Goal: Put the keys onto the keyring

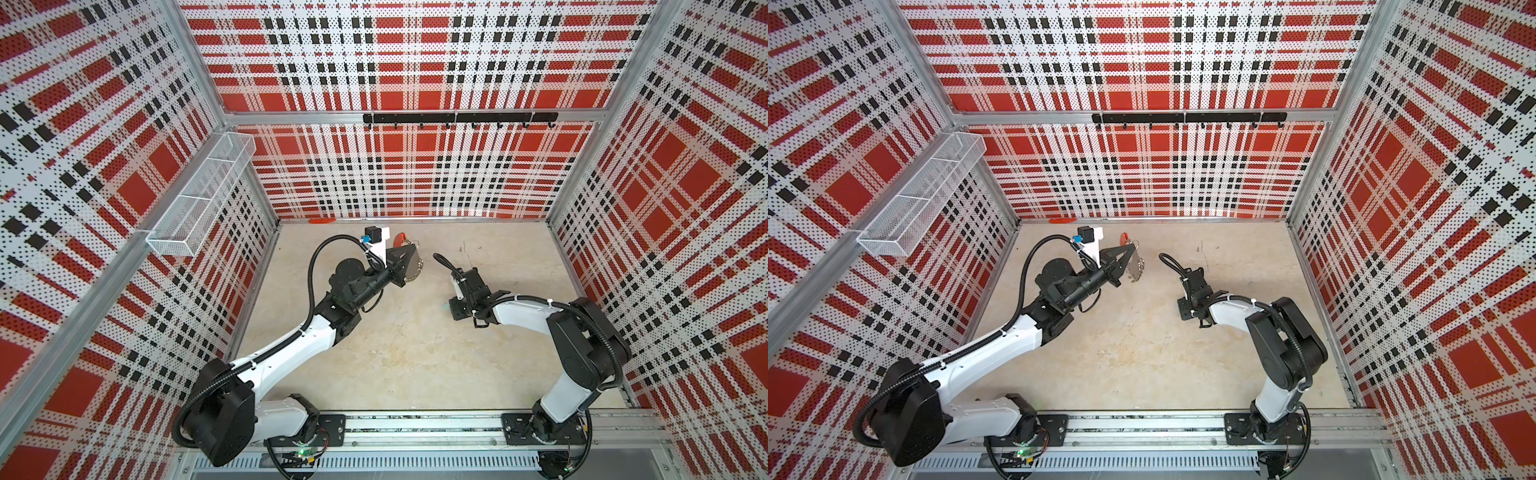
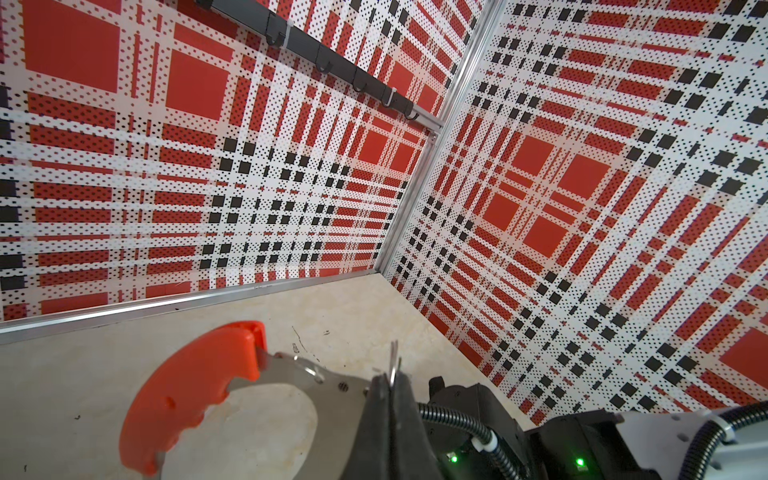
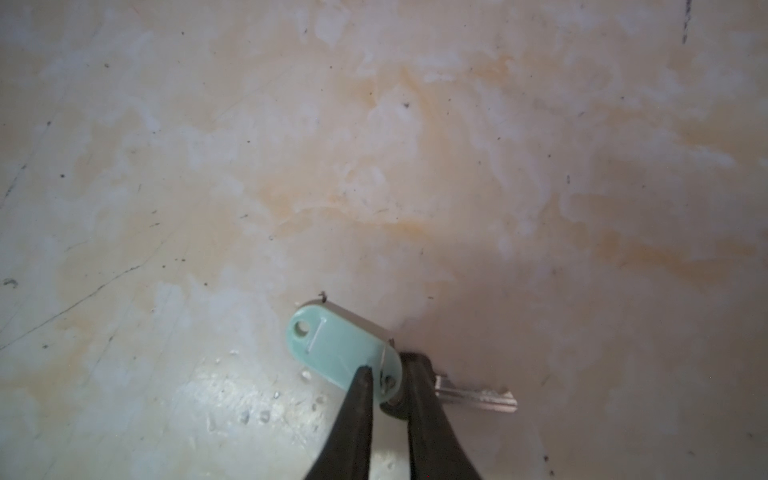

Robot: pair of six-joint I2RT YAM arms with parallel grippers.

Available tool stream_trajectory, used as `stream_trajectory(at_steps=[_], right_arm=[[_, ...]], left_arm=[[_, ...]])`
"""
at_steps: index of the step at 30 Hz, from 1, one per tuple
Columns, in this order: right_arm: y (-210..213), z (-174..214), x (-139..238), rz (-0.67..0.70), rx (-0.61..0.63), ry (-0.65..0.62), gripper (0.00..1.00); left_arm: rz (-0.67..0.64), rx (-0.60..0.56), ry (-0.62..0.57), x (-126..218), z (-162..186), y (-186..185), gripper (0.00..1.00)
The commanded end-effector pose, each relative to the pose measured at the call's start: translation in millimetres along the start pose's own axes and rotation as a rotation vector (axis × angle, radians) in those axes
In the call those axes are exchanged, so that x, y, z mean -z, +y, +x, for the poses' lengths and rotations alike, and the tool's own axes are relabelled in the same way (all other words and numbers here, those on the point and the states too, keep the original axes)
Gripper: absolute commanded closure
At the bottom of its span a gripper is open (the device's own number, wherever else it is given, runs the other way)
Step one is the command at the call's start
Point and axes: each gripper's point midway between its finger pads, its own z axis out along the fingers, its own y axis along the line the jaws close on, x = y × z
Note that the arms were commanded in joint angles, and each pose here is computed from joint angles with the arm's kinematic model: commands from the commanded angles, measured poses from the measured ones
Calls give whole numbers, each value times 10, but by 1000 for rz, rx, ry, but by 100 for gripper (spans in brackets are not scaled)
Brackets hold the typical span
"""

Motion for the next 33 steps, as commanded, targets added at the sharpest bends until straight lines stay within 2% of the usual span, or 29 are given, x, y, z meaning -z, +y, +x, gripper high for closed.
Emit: stream_trajectory(at_steps=[1, 4, 6, 11, 13, 16, 19, 22, 26, 29, 33], right_arm=[[17, -67, -36, 11, 23, -17, 84], [4, -75, -42, 21, 30, -19, 91], [-8, -80, -25, 25, 32, -25, 100], [-1, -206, 158, 14, 36, -87, 100], [14, -317, 321, 1, 38, -135, 100], [93, -565, 693, -53, 54, -241, 100], [299, -841, 1185, -187, 93, -371, 100], [546, -1057, 1706, -368, 128, -480, 100], [909, -1217, 2304, -615, 208, -557, 100], [1111, -1282, 2641, -764, 251, -595, 100], [1220, -1414, 2959, -887, 253, -664, 100]], left_arm=[[27, -27, -56, 2, -201, -114, 100], [26, -27, -54, -6, -197, -109, 100], [30, -5, -51, -19, -202, -99, 100], [73, 3, -61, 2, -238, -79, 100], [83, -35, -78, 25, -256, -93, 100], [79, -157, -105, 88, -267, -81, 100], [108, -261, -115, 128, -279, -79, 100], [162, -286, -128, 136, -337, -91, 100], [267, -319, -163, 184, -405, -226, 100], [363, -347, -174, 226, -390, -378, 100], [438, -342, -148, 232, -337, -476, 100]])
